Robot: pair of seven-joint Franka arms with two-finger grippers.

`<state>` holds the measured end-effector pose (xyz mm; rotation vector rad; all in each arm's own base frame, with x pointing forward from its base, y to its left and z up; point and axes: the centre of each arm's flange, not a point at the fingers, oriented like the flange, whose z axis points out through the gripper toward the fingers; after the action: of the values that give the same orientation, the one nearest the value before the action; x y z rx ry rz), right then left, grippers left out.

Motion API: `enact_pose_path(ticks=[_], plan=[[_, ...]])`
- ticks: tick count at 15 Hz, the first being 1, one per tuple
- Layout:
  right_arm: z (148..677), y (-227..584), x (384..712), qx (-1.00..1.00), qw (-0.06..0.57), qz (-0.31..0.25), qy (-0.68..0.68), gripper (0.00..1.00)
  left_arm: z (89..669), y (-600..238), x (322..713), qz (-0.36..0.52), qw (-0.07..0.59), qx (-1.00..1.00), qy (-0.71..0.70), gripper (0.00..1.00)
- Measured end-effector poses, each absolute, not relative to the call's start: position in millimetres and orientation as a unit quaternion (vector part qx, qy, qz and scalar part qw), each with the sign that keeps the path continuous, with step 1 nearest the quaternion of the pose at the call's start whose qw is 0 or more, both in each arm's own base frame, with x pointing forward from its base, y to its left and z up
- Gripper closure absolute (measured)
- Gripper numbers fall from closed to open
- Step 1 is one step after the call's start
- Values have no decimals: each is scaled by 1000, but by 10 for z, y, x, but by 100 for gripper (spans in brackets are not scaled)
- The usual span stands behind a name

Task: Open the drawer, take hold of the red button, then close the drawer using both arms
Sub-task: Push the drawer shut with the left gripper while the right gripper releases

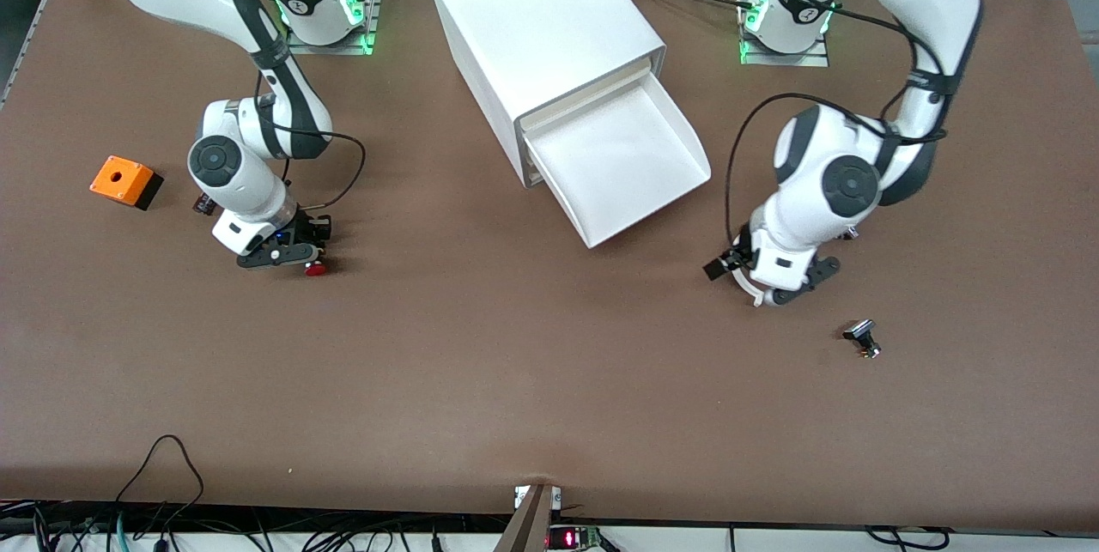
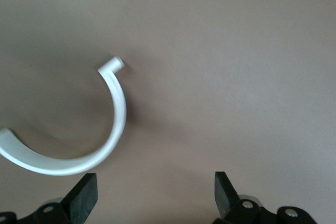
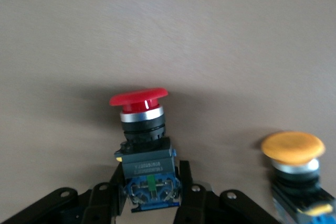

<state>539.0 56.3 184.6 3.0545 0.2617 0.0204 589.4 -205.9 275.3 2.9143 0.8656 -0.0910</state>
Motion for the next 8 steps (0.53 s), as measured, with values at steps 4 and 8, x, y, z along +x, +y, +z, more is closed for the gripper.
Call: enact_pose_path(ticks=[4,8], plan=[[2014,602,5414,999,35,2,39,24,2542,-2614,5480,-37,52,958,279,1],[2589,655,5644,998,39,-42,24,0,2511,-3157,5045,-59,58,968,235,1]])
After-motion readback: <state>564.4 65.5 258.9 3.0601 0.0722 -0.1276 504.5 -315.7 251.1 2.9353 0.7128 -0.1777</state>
